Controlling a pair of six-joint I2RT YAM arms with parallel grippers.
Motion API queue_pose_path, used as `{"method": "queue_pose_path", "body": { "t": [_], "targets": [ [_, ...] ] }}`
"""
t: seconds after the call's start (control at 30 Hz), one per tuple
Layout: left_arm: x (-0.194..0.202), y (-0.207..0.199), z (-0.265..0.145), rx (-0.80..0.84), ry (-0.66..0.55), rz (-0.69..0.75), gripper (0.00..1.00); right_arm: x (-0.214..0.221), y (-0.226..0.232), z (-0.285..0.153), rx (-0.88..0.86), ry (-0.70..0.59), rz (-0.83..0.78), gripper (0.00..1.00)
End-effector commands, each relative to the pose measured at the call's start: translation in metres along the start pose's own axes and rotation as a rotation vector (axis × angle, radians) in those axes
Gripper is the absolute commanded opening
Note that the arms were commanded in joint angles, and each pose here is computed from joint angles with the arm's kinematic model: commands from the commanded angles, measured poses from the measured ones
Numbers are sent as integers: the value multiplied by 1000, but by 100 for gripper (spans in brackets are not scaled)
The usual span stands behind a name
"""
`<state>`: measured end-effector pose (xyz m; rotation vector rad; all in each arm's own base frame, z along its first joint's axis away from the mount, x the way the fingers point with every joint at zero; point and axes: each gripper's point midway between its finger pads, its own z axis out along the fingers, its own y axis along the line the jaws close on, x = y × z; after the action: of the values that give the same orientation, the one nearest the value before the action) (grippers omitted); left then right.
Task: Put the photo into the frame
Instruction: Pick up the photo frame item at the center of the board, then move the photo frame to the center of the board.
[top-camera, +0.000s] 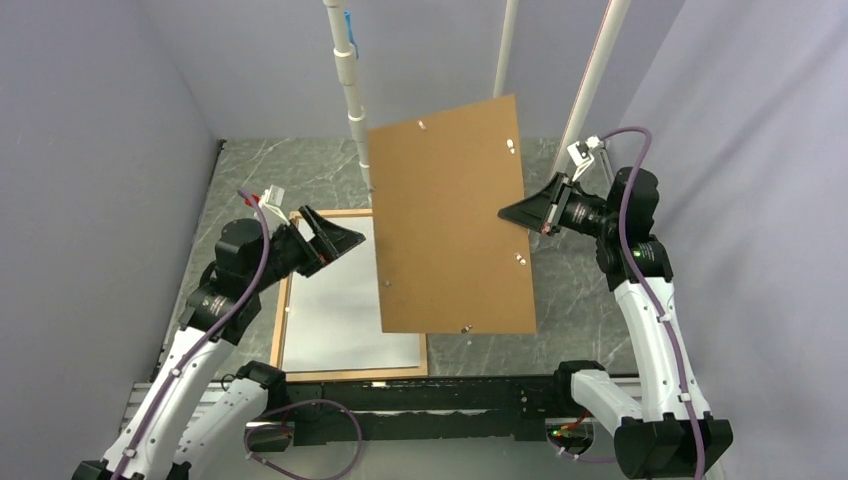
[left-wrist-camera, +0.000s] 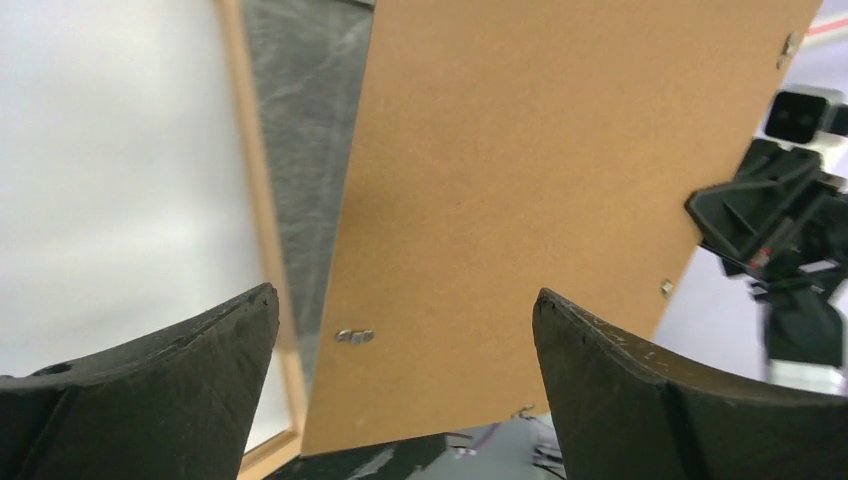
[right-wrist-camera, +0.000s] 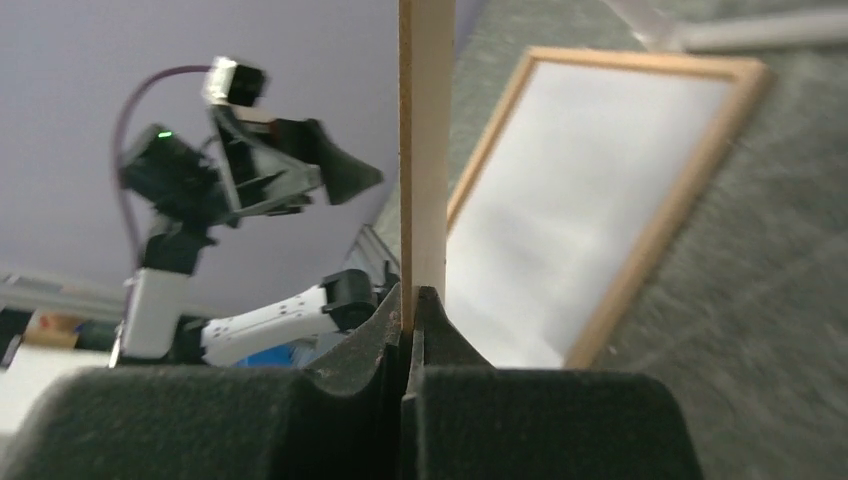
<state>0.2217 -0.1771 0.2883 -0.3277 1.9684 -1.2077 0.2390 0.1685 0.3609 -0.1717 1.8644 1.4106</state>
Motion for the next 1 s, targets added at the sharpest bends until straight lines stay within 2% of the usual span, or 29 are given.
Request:
{"method": "queue_pose_path", "body": {
  "t": [0.0,0.1,0.2,0.37,0.57,0.67,0.83,0.97],
  "targets": [
    [-5,49,-8,-285,8,91,99,9,-36,-9,210,5,47,0],
    [-2,79,-10,-434,45,120,99,9,-45,-13,284,1,50,0],
    [9,101,-1,-498,123,126,99,4,-51,-20,366,-24,31,0],
    [41,108,36,-441,255,91,93,-11,-47,-37,474,-99,-23,0],
    [82,91,90,-331,385,75,88,-34,-26,-59,562,-196,-102,0],
    [106,90,113,-302,449,49,86,-41,-13,-64,556,-225,-128,0],
    [140,99,142,-261,522,-3,74,-45,10,-60,479,-228,-144,0],
    [157,100,160,-207,529,-21,65,-50,27,-60,430,-245,-160,0]
  ]
}}
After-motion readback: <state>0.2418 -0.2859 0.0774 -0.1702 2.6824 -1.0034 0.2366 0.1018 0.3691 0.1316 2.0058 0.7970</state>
